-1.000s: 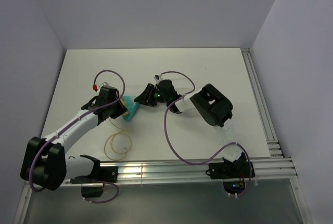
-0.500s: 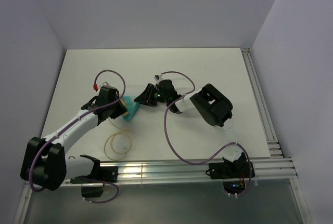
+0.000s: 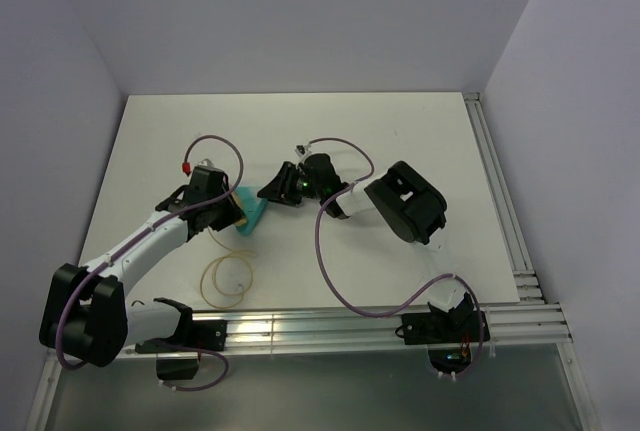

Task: Insert the plug

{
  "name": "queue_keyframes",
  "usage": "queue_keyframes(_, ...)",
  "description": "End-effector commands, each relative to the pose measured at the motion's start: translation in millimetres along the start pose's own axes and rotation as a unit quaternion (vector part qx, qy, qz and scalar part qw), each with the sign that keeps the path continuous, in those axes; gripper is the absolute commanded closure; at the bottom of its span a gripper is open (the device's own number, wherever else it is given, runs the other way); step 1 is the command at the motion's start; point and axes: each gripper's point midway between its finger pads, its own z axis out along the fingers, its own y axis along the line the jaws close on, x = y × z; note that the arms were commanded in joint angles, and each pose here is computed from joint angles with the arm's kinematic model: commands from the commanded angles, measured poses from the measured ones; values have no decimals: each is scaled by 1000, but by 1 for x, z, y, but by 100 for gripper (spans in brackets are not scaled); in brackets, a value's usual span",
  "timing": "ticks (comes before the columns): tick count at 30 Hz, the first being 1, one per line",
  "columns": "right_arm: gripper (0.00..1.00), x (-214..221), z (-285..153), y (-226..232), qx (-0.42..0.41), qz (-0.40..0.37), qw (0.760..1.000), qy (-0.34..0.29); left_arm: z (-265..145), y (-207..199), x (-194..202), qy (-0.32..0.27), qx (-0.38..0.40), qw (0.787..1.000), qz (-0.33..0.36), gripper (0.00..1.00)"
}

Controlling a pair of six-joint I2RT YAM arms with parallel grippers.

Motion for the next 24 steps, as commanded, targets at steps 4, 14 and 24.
queue_keyframes(4,100,2,4,-9,7,-16,1000,-2,-4,0,6,19,2,1000,14,100)
queue_keyframes(14,100,2,4,-10,8,-16,1000,0,18,7,9,42,-40,998,17,100)
queue_keyframes(24,100,5,7,-9,14,-26,999,12,33,14,14,68,-69,995,37,100)
